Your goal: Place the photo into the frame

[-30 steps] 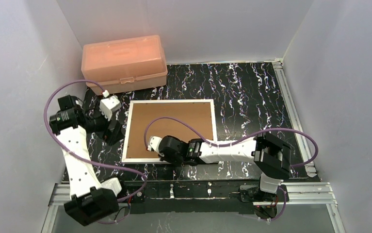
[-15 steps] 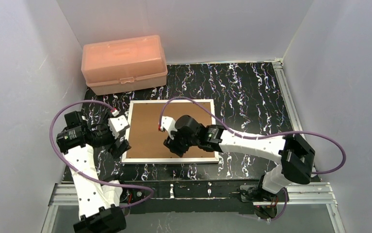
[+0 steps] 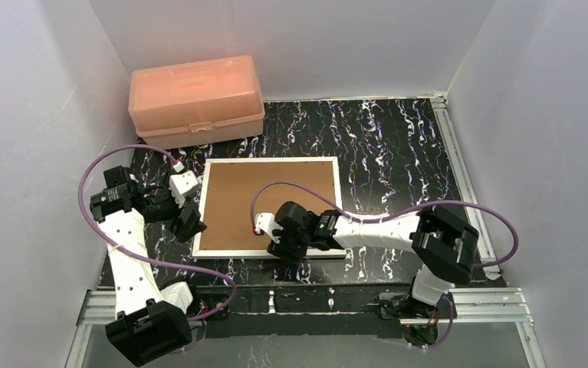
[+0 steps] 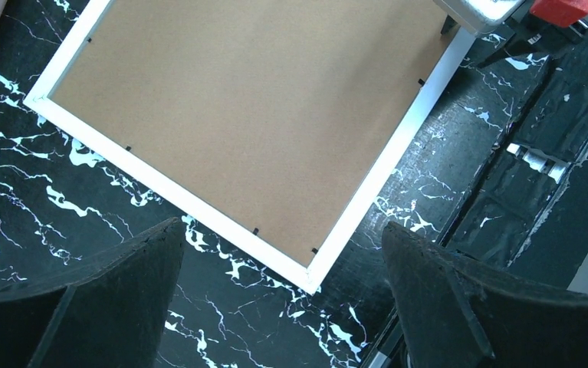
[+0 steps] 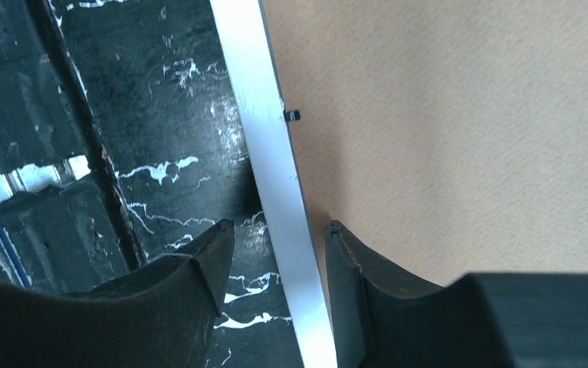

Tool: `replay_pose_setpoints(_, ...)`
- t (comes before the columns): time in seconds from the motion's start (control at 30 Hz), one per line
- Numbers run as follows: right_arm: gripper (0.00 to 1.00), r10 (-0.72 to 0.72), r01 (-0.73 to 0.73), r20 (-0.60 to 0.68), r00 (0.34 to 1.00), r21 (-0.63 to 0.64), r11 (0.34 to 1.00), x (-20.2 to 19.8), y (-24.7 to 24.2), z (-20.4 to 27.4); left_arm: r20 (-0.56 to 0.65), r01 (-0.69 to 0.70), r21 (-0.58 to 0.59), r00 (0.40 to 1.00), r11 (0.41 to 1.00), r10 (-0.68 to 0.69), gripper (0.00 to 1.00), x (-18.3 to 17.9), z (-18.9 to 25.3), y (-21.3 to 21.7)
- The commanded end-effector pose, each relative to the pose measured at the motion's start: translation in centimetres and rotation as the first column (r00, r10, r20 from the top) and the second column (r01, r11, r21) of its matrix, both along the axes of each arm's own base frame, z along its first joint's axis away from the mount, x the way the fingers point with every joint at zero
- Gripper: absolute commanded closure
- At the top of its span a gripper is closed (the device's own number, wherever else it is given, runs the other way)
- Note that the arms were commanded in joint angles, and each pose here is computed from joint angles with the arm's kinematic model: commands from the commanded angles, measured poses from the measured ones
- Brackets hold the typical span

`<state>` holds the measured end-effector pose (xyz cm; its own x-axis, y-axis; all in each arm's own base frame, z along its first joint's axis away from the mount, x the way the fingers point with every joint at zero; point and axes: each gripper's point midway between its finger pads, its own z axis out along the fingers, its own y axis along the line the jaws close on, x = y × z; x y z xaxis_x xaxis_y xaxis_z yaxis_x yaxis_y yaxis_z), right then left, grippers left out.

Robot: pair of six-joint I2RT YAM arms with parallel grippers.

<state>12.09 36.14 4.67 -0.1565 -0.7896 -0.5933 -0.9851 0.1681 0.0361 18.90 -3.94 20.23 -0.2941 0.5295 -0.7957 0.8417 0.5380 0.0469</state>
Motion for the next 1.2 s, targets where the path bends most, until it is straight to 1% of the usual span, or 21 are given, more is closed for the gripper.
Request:
replay_pose_setpoints(0.0, 0.46, 0.013, -0.014, 0.041, 0.999, 0.005, 1.000, 0.7, 1.3, -0.3, 0.002, 0.026, -0.006, 1.000, 1.000, -0.026, 0.02, -0.3, -0.2, -0.3)
replay_pose_setpoints(0.2, 0.54, 0.024, -0.021, 0.070, 0.997, -0.035, 0.999, -0.2, 1.0, -1.6, 0.032, 0.034, 0.005, 0.999, 0.999, -0.034, 0.02, 0.2, -0.5, -0.2)
replay_pose_setpoints(0.23, 0.55, 0.008, -0.002, 0.105, 0.994, -0.052, 0.999, 0.2, 0.7, -1.9, 0.036, 0.035, 0.003, 0.999, 0.999, -0.035, 0.02, 0.3, -0.4, -0.1)
replay_pose_setpoints(0.37, 0.62, -0.001, 0.016, 0.177, 0.984, -0.083, 0.996, 0.3, 0.2, -2.2, 0.058, 0.029, 0.000, 0.998, 1.000, -0.029, 0.02, 1.0, 0.1, 0.0)
replay_pose_setpoints(0.6, 0.61, 0.049, -0.003, 0.278, 0.959, -0.163, 0.987, -0.6, -1.1, -3.4, 0.062, 0.024, -0.010, 0.998, 1.000, -0.024, 0.02, 1.6, 0.5, 0.1)
replay_pose_setpoints(0.63, 0.63, 0.051, 0.004, 0.302, 0.952, -0.177, 0.984, -0.5, -1.1, -3.6, 0.065, 0.024, -0.011, 0.998, 1.000, -0.024, 0.02, 1.7, 0.5, 0.1)
replay_pose_setpoints(0.7, 0.75, 0.036, 0.028, 0.340, 0.940, -0.183, 0.983, -0.1, -0.9, -3.4, 0.063, 0.022, -0.012, 0.998, 1.000, -0.022, 0.02, 1.8, 0.5, 0.1)
replay_pose_setpoints(0.8, 0.90, -0.014, 0.075, 0.393, 0.919, -0.141, 0.987, 0.9, -0.1, -1.6, 0.052, 0.014, -0.013, 0.999, 1.000, -0.013, 0.04, 1.9, 0.5, 0.3)
replay_pose_setpoints(0.9, 0.97, -0.081, 0.113, 0.438, 0.895, -0.048, 0.992, 1.9, 0.6, 1.5, 0.029, -0.003, -0.011, 1.000, 1.000, 0.003, 0.04, 2.2, 0.4, 0.6)
replay_pose_setpoints(0.93, 0.99, -0.095, 0.117, 0.444, 0.891, -0.021, 0.993, 2.0, 0.8, 2.6, 0.009, -0.024, -0.020, 1.000, 1.000, 0.024, 0.05, 2.3, 0.4, 0.8)
replay_pose_setpoints(1.03, 0.99, -0.140, 0.132, 0.445, 0.885, 0.049, 0.990, 2.5, 1.2, 5.3, -0.072, -0.095, -0.051, 0.993, 0.994, 0.091, 0.05, 3.2, 0.2, 1.3)
replay_pose_setpoints(1.17, 0.99, -0.173, 0.149, 0.433, 0.885, 0.089, 0.985, 2.6, 0.8, 6.7, -0.209, -0.193, -0.072, 0.962, 0.978, 0.175, 0.11, 4.5, -1.0, 2.3)
